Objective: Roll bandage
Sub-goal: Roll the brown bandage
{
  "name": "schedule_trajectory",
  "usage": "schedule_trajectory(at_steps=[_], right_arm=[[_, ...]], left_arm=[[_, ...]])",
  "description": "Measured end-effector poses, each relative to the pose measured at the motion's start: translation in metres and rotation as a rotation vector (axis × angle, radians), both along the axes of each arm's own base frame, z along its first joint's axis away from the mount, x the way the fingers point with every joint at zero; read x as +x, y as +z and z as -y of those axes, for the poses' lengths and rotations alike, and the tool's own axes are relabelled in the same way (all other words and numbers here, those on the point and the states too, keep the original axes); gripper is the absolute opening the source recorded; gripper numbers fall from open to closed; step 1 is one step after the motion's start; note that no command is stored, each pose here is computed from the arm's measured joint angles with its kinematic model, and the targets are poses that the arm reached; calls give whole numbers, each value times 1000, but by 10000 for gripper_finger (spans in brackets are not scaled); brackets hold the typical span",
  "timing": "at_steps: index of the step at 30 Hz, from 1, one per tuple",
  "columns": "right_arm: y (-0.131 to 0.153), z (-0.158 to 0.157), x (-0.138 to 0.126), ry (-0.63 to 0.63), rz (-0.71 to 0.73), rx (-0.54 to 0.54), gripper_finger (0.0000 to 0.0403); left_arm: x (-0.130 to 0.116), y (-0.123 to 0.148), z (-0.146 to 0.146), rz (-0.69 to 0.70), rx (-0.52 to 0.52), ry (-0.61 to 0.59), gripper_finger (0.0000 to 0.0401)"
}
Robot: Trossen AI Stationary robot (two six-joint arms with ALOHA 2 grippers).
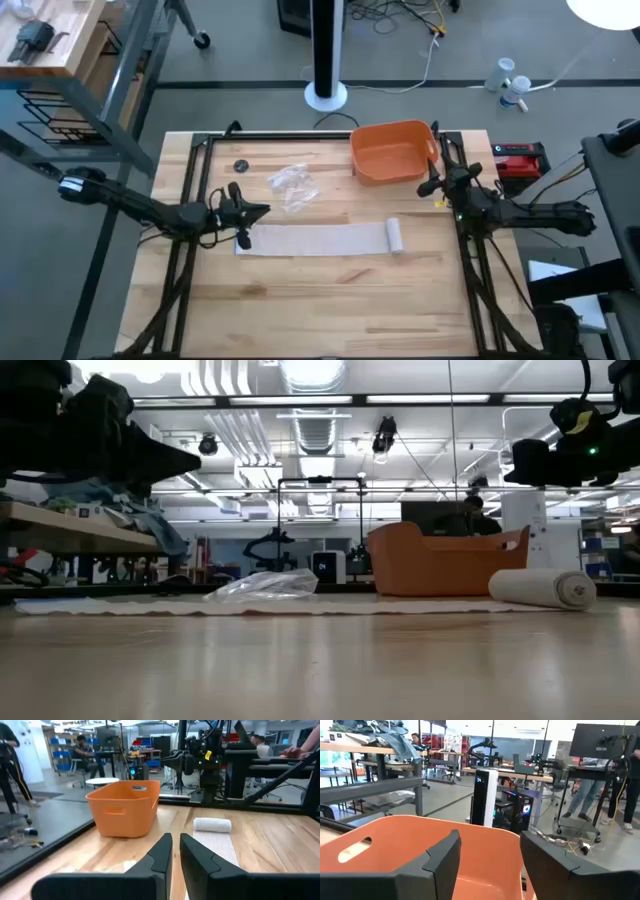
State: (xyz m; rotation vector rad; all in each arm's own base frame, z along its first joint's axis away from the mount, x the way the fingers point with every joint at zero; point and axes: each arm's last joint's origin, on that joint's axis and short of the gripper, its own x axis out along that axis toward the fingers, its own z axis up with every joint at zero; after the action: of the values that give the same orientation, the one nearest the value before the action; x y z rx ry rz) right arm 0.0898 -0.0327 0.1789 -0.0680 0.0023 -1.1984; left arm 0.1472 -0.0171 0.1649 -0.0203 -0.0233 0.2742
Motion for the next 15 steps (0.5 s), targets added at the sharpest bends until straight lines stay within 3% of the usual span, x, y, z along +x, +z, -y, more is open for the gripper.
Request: schedule_trajectory(at_steps=[7, 15], right_arm=[[-9, 0, 2, 12, -24, 46, 199], [-17, 0, 4, 2, -84, 65, 199]], left_arm=[[2, -10, 0, -55, -100, 2, 27], [4, -14, 1, -80, -106, 4, 27]])
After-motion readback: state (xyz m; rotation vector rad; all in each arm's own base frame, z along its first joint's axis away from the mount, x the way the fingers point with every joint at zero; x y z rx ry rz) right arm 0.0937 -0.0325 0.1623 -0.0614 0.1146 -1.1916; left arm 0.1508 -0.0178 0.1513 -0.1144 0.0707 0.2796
